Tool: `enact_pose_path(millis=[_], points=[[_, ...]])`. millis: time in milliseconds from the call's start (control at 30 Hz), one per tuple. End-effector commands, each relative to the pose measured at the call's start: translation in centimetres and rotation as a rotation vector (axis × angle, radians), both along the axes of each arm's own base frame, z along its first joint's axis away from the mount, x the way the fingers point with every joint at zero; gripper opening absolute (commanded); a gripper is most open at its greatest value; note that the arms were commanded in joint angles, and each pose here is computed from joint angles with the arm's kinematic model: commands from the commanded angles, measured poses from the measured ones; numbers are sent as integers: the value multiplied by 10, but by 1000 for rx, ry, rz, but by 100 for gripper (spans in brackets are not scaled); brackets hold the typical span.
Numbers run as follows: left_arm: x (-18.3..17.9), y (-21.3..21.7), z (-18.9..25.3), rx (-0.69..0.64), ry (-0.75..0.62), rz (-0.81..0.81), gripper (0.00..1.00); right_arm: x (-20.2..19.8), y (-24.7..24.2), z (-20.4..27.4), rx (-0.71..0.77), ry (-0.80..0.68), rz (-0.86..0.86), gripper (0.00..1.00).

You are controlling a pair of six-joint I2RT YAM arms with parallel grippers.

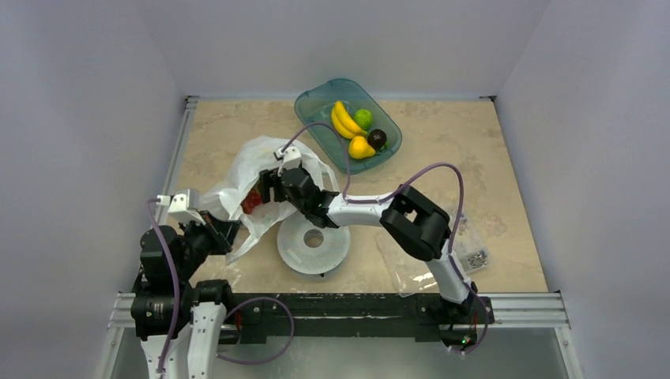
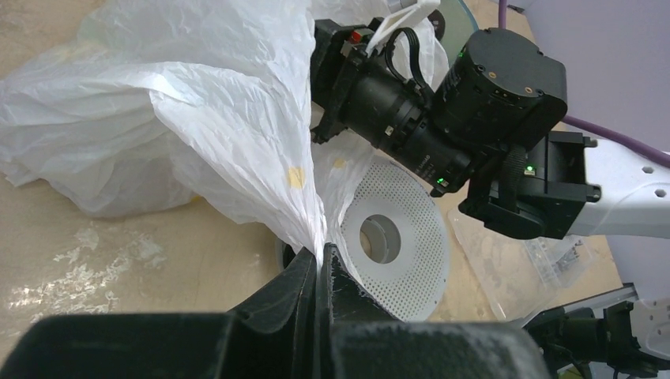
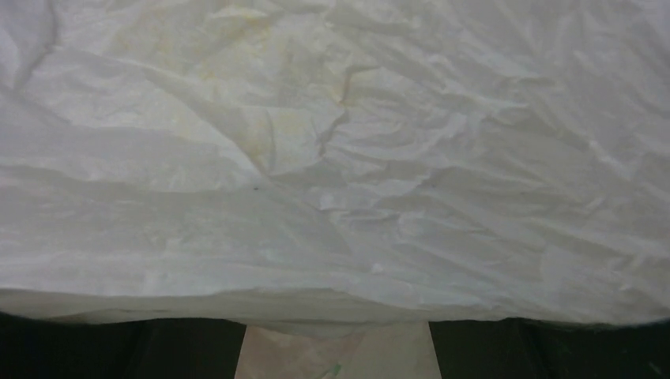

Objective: Take the fake fruits out of the plastic bag

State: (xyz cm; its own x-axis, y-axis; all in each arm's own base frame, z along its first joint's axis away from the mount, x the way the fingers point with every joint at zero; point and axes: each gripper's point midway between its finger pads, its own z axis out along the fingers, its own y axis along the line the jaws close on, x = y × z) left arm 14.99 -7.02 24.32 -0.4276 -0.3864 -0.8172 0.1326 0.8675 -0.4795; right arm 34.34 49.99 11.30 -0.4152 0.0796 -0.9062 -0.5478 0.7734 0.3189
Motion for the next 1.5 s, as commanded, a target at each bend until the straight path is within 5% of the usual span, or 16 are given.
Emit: enact_pose_path(millis=[0,367,767,900,1167,1467], points=[[3,-5,6,-3,-21,-34,0,34,7,54,120,-118,-141,76],[1,-9,6,-2,-18,-62,0,60,40,40,120,-140,-163,99],[1,-10,5,-4,-8,-65,0,84,89,-23,49,-63,-131,99],[1,-10,5,-4,-6,-65,0,89,90,-20,82,-55,-137,85],[2,-7,3,-2,1,-46,0,81,80,35,98,-111,-98,31],[4,0,2,1,4,-1,0,36,35,95,154,-107,-21,6]])
